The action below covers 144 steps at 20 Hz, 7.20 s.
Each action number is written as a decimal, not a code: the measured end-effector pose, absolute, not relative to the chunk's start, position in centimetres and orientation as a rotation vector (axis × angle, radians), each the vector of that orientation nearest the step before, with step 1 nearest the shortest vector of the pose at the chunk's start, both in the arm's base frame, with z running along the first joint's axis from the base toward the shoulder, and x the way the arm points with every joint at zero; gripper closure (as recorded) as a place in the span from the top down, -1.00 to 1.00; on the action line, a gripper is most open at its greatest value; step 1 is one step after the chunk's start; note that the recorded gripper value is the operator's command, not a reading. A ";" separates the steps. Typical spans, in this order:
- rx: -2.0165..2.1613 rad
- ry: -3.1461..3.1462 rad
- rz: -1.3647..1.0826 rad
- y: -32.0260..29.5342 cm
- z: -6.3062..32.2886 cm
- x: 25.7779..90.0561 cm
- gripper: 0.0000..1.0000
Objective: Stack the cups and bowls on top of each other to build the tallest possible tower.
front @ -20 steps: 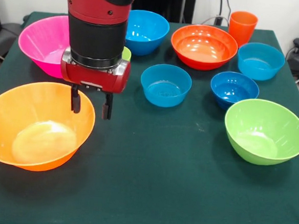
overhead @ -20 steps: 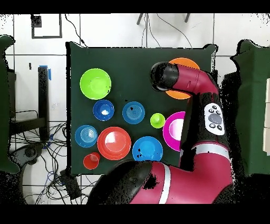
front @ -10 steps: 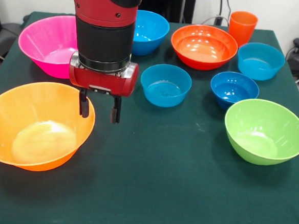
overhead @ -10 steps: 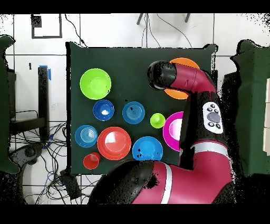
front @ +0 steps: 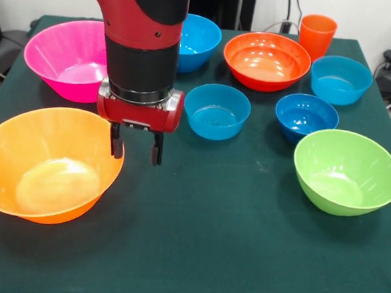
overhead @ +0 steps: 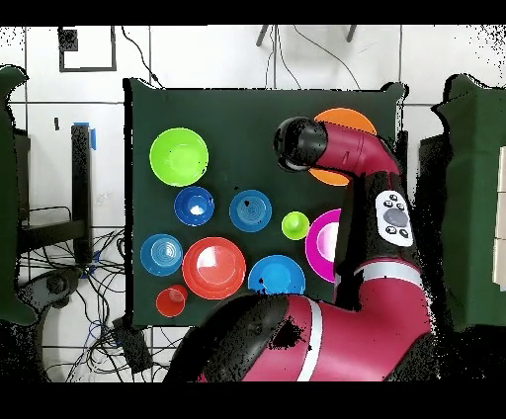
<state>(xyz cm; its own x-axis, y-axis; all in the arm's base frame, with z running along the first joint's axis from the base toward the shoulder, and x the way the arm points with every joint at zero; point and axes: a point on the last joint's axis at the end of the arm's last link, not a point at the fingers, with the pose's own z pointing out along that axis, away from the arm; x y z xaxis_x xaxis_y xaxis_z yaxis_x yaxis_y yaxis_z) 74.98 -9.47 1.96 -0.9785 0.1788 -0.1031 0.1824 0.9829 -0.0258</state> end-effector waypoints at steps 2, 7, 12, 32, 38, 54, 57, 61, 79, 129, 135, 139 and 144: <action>0.277 3.034 -0.051 -9.4 1.6 74.8 1.00; 0.277 3.041 -0.046 -9.3 1.0 74.7 1.00; 0.278 3.041 -0.045 -9.3 0.7 74.7 1.00; 0.239 3.044 -0.085 -9.9 -0.7 74.8 1.00; 0.218 3.033 -0.111 -10.3 -0.6 75.1 1.00; 0.016 3.042 -0.361 -10.9 -1.7 73.9 1.00; -0.049 3.031 -0.448 -11.0 -1.5 73.9 1.00; -0.086 3.020 -0.501 -11.0 -1.2 74.1 1.00; -0.052 2.982 -0.533 -13.5 -0.2 74.6 -1.00; 0.641 2.848 0.758 -12.8 6.7 74.9 -1.00; 0.678 2.820 1.043 -11.2 6.7 74.4 -1.00; 0.644 2.818 1.297 -7.8 5.8 73.3 -1.00; 0.597 2.795 1.505 -4.4 5.5 72.4 -1.00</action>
